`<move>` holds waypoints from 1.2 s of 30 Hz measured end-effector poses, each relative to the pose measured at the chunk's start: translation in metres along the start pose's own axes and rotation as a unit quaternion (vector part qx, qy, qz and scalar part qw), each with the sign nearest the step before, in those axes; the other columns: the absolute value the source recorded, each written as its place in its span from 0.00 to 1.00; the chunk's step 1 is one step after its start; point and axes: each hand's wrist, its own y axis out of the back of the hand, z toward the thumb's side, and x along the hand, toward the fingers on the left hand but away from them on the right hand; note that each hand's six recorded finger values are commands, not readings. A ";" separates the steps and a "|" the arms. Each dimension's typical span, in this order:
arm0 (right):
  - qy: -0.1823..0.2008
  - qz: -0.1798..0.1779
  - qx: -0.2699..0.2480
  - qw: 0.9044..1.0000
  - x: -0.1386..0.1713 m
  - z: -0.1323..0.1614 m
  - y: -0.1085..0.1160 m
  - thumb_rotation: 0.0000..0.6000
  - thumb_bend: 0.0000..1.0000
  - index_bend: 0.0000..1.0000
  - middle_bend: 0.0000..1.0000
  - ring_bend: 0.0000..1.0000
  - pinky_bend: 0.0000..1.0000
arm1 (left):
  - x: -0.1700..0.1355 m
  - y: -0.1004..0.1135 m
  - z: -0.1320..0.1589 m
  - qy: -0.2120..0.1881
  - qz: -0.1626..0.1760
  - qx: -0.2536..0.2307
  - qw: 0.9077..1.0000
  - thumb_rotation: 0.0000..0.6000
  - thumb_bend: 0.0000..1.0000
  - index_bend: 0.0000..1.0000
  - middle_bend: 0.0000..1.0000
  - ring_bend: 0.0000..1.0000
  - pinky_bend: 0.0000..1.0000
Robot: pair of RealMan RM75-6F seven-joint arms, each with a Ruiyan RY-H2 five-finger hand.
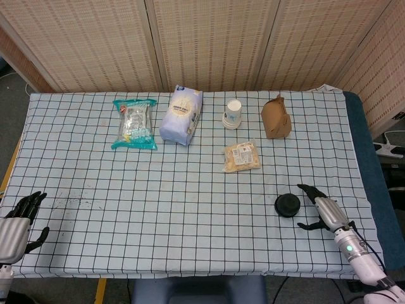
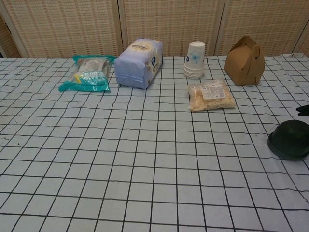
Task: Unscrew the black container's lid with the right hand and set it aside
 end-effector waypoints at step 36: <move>-0.003 0.009 0.046 0.999 -0.031 0.029 -0.023 1.00 0.07 0.21 0.26 0.13 0.30 | 0.000 0.002 -0.002 0.002 -0.003 -0.014 1.000 1.00 0.39 0.10 0.05 0.09 0.39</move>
